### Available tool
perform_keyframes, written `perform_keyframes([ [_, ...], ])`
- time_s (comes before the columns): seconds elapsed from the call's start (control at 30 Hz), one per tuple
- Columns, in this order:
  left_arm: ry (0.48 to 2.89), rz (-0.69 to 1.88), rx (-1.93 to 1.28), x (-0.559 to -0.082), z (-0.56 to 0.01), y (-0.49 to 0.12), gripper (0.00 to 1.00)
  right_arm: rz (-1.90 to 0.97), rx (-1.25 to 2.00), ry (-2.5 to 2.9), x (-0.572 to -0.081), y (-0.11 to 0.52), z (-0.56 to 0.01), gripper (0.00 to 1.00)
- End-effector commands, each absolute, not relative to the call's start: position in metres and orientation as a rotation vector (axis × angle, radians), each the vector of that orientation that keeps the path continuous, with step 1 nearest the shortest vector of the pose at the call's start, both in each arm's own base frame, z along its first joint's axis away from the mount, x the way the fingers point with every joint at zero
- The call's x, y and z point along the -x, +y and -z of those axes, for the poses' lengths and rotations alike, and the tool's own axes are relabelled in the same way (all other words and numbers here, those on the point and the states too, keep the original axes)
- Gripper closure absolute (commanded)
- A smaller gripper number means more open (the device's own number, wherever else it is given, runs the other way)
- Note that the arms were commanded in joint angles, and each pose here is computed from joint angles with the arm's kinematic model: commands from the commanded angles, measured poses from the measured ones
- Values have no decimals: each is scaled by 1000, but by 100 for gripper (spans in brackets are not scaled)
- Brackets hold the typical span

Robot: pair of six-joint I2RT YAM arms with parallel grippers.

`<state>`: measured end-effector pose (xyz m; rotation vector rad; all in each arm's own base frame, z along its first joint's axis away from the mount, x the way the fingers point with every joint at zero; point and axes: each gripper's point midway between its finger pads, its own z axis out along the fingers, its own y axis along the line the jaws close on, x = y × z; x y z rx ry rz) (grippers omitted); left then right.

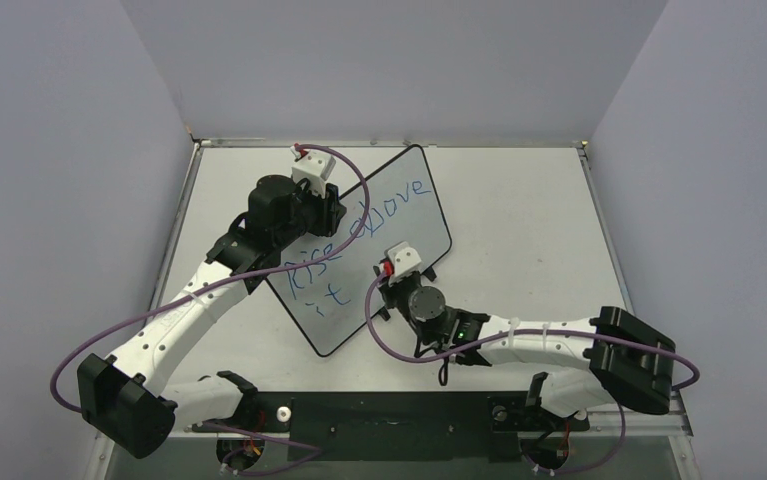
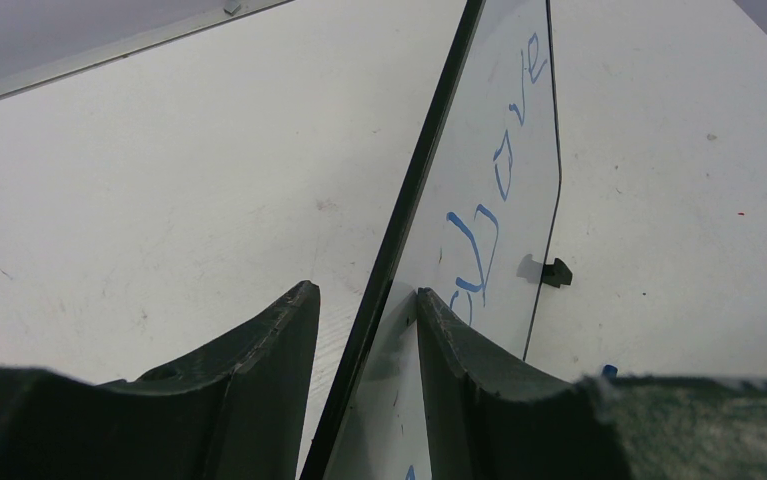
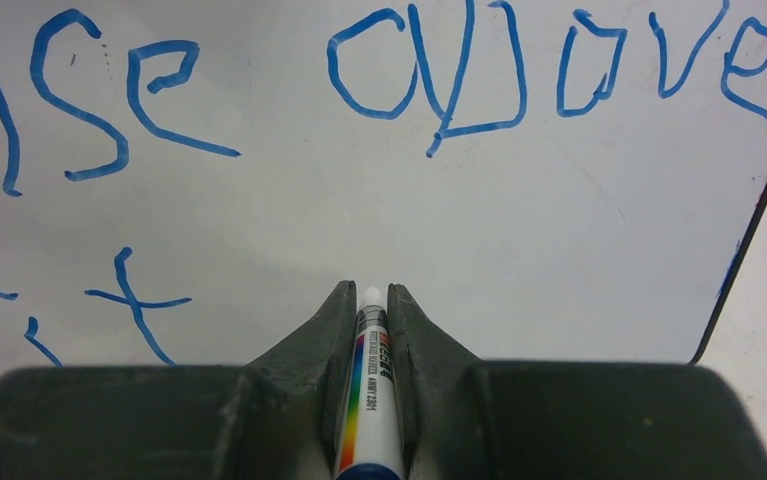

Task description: Write a sentence on the whiteboard

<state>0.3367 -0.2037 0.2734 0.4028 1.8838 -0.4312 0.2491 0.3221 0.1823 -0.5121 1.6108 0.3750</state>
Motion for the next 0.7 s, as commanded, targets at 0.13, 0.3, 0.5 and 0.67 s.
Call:
perform_keyframes([
  [0.13,1715,435,-354,-346,-327,-202,100,-446,466,1559,-259,344,-208,100],
  [0.3,1713,431,-354,-346,-328,-202,100,-442,480,1568,-262,350,-203,100],
  [0.5,1714,432,-353,-346,-328,-202,100,-456,487,1571,-263,356,-201,100],
  [0.67,1716,433,-355,-346,-327,-202,100,-466,506,1575,-261,360,-196,100],
])
